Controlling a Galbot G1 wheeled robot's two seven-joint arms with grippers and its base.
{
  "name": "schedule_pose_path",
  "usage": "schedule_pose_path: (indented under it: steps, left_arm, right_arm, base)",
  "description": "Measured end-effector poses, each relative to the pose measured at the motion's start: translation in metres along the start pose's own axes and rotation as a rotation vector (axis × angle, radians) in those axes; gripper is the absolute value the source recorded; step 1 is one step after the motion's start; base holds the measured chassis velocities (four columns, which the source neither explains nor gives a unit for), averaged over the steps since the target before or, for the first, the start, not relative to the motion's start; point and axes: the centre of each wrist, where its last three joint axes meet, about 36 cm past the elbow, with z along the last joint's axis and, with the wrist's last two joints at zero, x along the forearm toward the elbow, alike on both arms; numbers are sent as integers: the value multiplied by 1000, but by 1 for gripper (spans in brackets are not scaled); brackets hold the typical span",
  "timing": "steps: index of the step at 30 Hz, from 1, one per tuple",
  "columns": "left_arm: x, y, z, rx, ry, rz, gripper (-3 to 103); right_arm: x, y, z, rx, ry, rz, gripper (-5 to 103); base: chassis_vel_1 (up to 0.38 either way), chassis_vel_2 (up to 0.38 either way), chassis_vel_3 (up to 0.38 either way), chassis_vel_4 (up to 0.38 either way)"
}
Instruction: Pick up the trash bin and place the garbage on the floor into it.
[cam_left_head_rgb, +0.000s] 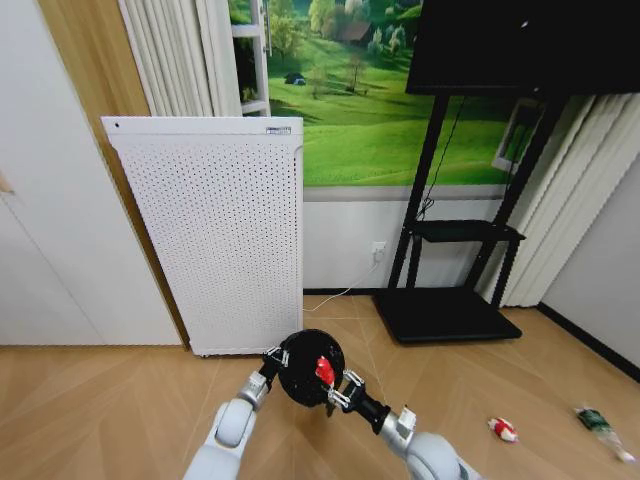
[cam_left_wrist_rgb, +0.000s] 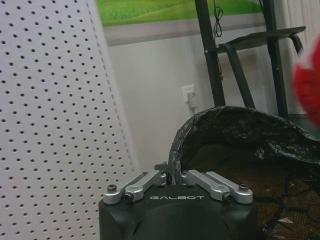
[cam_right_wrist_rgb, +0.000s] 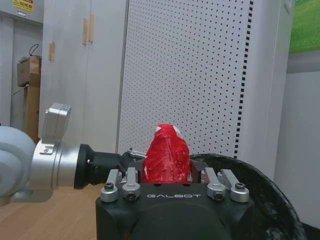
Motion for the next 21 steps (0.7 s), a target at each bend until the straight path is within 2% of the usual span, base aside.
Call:
schedule_pose_path:
  steps: [5,9,11,13,16,17,19,20,21]
  left_arm:
    - [-2,-17,2,7,6,28,6]
    - [-2,-22,2,6,8,38,6]
    - [-1,-22,3,5,10,39,6]
    - [-1,-22,3,5,11,39,6]
    - [3,-23,4,1,12,42,6]
    - [3,-23,4,1,12,42,6]
    - [5,-23,5,-1,14,43,6]
    - [5,-23,5,-1,14,43,6]
    - [5,-23,5,-2,12,42,6]
  right_arm:
    - [-15,-9,6,4,12,20,50]
    - [-14,-11,3,-7,34,41,49]
    - [-12,-13,0,-13,42,54,60]
    - [-11,-13,0,-12,43,55,60]
    - [-5,-13,-1,-11,47,63,76]
    - [-5,-13,-1,-11,47,63,76]
    - [-1,-12,-1,-10,51,68,87]
    - [-1,-12,-1,-10,51,68,87]
    - [1,-12,-1,-10,52,71,92]
  base:
    - [0,0,0,0]
    - [0,0,0,0]
    - [0,0,0,0]
    - [0,0,0,0]
    - [0,0,0,0]
    - [0,0,0,0]
    - [0,0,0,0]
    - [0,0,0,0]
    - [0,0,0,0]
